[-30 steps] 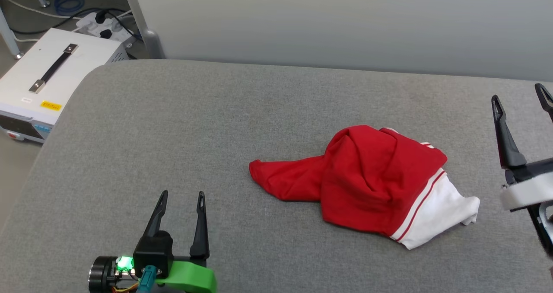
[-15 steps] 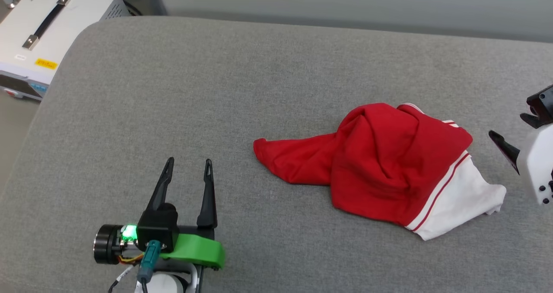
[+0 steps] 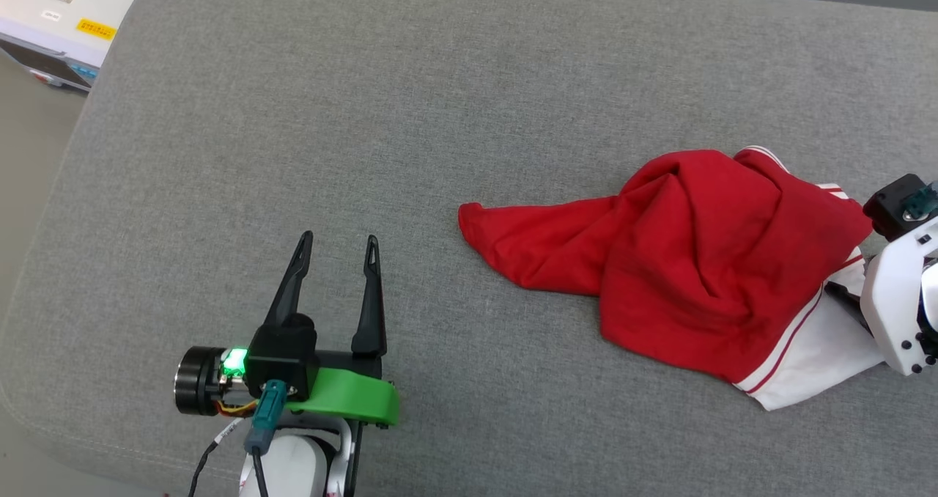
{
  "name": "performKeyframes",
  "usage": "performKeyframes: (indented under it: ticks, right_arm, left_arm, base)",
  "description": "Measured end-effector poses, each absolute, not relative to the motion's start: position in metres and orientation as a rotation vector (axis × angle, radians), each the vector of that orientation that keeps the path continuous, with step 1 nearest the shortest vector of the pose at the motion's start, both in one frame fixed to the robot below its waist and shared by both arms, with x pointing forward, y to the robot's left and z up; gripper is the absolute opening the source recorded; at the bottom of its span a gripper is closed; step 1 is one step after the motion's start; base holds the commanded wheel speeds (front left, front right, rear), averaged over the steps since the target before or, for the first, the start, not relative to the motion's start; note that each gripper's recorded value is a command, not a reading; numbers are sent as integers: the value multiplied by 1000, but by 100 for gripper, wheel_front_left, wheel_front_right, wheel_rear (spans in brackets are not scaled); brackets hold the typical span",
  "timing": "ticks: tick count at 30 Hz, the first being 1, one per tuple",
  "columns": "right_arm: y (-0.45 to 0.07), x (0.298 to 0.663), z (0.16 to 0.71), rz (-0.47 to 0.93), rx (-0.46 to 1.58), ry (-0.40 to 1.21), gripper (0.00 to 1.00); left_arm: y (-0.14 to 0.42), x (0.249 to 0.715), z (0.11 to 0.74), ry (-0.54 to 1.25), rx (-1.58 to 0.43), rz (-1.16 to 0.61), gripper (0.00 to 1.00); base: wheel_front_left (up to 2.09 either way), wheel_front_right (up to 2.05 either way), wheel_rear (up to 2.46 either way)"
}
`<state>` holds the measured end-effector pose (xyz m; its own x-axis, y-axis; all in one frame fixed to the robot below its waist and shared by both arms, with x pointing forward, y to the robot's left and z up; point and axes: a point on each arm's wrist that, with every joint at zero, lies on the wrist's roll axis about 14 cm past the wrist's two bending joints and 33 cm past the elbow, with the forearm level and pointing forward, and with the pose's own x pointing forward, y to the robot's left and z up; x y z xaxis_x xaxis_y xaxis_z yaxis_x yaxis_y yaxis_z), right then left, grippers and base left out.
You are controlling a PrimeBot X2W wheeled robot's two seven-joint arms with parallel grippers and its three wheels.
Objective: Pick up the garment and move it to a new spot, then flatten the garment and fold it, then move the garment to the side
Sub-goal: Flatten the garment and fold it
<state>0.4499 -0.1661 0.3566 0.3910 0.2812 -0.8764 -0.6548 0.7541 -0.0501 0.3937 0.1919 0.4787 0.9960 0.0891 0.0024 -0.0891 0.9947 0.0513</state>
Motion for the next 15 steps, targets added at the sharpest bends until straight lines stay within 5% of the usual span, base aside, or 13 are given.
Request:
performKeyframes:
  ticks: [2, 3, 4, 15]
  right_arm:
    - [-164, 451, 353, 624, -404, 1002, 96]
    - [-162, 452, 355, 629, -403, 981, 5]
    - [-161, 454, 356, 631, -397, 956, 0]
    - [-177, 486, 429, 536, -300, 637, 0]
  left_arm:
    - [195, 392, 477, 6, 53, 101, 100]
    - [197, 392, 477, 7, 55, 109, 100]
    - [198, 391, 478, 6, 55, 112, 100]
    - [188, 390, 493, -43, 40, 86, 100]
  base:
    - [0, 0, 0]
    - [0, 0, 0]
    - [0, 0, 0]
    - [0, 0, 0]
